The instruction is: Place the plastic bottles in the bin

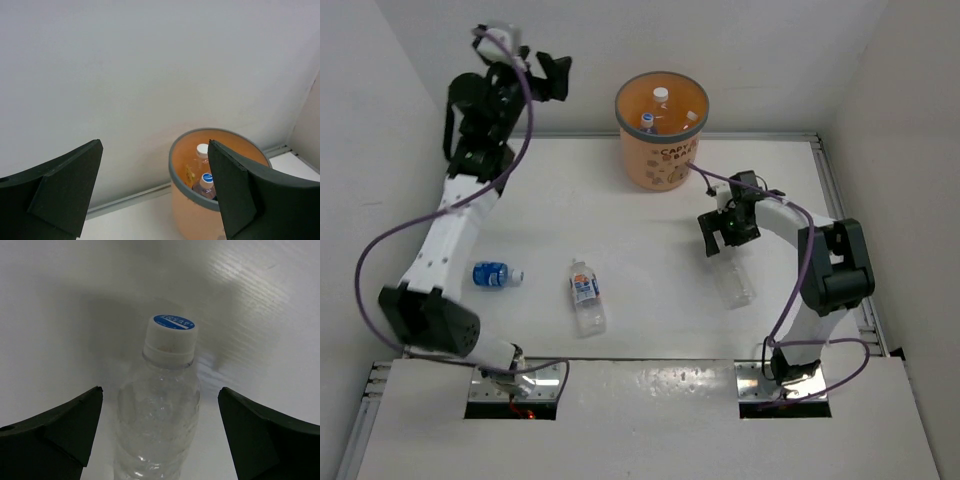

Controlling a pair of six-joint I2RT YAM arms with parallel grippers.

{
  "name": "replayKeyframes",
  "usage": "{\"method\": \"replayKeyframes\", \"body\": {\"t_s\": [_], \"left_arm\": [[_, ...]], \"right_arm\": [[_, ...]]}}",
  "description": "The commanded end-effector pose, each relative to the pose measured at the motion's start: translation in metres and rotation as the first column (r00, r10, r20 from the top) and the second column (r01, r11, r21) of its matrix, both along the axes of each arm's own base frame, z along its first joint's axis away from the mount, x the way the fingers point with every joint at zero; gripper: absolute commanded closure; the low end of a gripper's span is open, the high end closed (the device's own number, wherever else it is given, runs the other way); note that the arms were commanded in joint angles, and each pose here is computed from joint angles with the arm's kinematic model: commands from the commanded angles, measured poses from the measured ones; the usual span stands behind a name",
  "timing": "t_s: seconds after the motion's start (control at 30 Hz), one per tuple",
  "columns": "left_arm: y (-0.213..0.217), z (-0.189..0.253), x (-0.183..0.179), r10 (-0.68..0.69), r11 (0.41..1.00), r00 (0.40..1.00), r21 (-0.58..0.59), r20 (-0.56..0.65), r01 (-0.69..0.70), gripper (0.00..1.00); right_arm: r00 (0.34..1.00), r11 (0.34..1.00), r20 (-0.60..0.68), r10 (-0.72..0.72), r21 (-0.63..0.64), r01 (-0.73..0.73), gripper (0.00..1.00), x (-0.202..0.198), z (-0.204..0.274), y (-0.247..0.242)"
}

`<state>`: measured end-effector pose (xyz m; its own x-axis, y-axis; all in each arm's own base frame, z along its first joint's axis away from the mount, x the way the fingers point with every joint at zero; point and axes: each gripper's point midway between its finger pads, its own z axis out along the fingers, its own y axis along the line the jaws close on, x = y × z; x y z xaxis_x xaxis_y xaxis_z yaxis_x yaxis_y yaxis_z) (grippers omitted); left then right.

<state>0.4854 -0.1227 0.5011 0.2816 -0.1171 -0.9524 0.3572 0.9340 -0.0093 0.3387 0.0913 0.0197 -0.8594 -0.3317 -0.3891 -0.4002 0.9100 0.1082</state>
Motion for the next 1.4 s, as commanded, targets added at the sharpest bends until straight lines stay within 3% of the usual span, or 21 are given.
{"method": "replayKeyframes", "body": {"t_s": [0.0,0.1,0.13,0.17,0.23,0.27,0.33,0.4,0.43,0.47,0.57,0.6,0.67,0.7,0.73,0.83,1.0,1.07,1.1,1.2,1.37], "left_arm": [[0.021,-0.003,-0.047,0.015,1.000,0.999,0.008,-0.032,-0.014,0.07],[0.039,-0.038,-0.068,0.059,0.998,0.990,0.021,-0.126,-0.057,0.07],[0.044,-0.042,-0.073,0.068,0.998,0.988,0.023,-0.136,-0.066,0.07],[0.053,-0.046,-0.076,0.098,0.995,0.984,0.022,-0.146,-0.096,0.07],[0.062,-0.062,-0.082,0.120,0.993,0.976,0.038,-0.182,-0.115,0.07],[0.066,-0.061,-0.088,0.129,0.992,0.975,0.039,-0.183,-0.124,0.07],[0.074,-0.086,-0.092,0.139,0.990,0.960,0.060,-0.242,-0.128,0.08],[0.077,-0.098,-0.099,0.126,0.992,0.953,0.043,-0.274,-0.119,0.12],[0.073,-0.109,-0.103,0.101,0.995,0.948,0.035,-0.301,-0.095,0.13],[0.071,-0.131,-0.105,0.072,0.997,0.939,0.037,-0.337,-0.063,0.13],[0.064,-0.164,-0.116,0.019,1.000,0.923,0.009,-0.384,-0.017,0.14],[0.059,-0.171,-0.118,-0.014,1.000,0.920,0.006,-0.393,0.018,0.14],[0.055,-0.181,-0.124,-0.035,0.999,0.904,0.002,-0.427,0.040,0.14],[0.054,-0.189,-0.125,-0.044,0.999,0.889,-0.001,-0.456,0.049,0.14],[0.054,-0.198,-0.125,-0.044,0.999,0.873,-0.003,-0.486,0.049,0.14],[0.054,-0.217,-0.127,-0.045,0.999,0.821,-0.009,-0.569,0.048,0.14],[0.048,-0.229,-0.131,-0.032,0.999,0.801,-0.016,-0.598,0.029,0.13],[0.048,-0.235,-0.131,-0.017,1.000,0.795,-0.007,-0.607,0.016,0.12],[0.048,-0.238,-0.132,-0.017,1.000,0.787,-0.007,-0.616,0.016,0.12],[0.040,-0.250,-0.136,-0.034,0.999,0.750,0.005,-0.660,0.050,0.08],[0.025,-0.285,-0.153,-0.034,0.996,0.627,0.026,-0.779,0.085,0.05]], "right_arm": [[1.000,0.997,-0.001,-0.005,-0.080,0.005,0.05,0.006,-0.010,-0.004],[1.000,0.990,-0.007,0.006,-0.142,-0.007,0.13,0.008,-0.025,-0.008],[1.000,0.989,0.004,0.012,-0.151,-0.011,0.19,0.011,-0.023,-0.008],[1.000,0.985,0.006,0.020,-0.174,-0.018,0.34,0.012,-0.026,-0.010],[0.999,0.986,0.027,0.027,-0.166,-0.023,0.47,0.017,-0.017,-0.008],[0.999,0.991,0.021,0.047,-0.123,-0.044,0.59,0.017,-0.009,0.000],[0.996,0.996,0.058,0.067,-0.054,-0.064,0.71,0.023,0.034,0.013],[0.991,0.985,0.078,0.110,0.122,-0.119,0.85,0.019,0.071,0.043],[0.968,0.961,0.223,0.113,0.222,-0.163,0.88,0.035,0.136,0.063],[0.946,0.937,0.302,0.122,0.278,-0.210,0.94,0.043,0.165,0.075],[0.838,0.860,0.545,0.018,0.419,-0.292,0.98,0.061,0.288,0.096],[0.756,0.807,0.650,-0.079,0.487,-0.335,1.00,0.077,0.341,0.103],[0.681,0.778,0.710,-0.180,0.526,-0.344,1.00,0.086,0.385,0.099],[0.557,0.757,0.798,-0.230,0.506,-0.413,1.00,0.095,0.427,0.100],[0.541,0.734,0.794,-0.277,0.539,-0.414,1.00,0.105,0.439,0.102],[0.398,0.716,0.835,-0.379,0.537,-0.446,1.00,0.128,0.494,0.098],[0.320,0.726,0.839,-0.439,0.542,-0.423,1.00,0.194,0.478,0.105],[0.250,0.727,0.852,-0.461,0.524,-0.443,1.00,0.204,0.492,0.106],[0.269,0.731,0.849,-0.455,0.528,-0.432,1.00,0.223,0.472,0.112],[0.250,0.739,0.863,-0.439,0.505,-0.447,1.00,0.244,0.456,0.126],[0.195,0.777,0.894,-0.404,0.448,-0.443,1.00,0.266,0.428,0.146]]}}
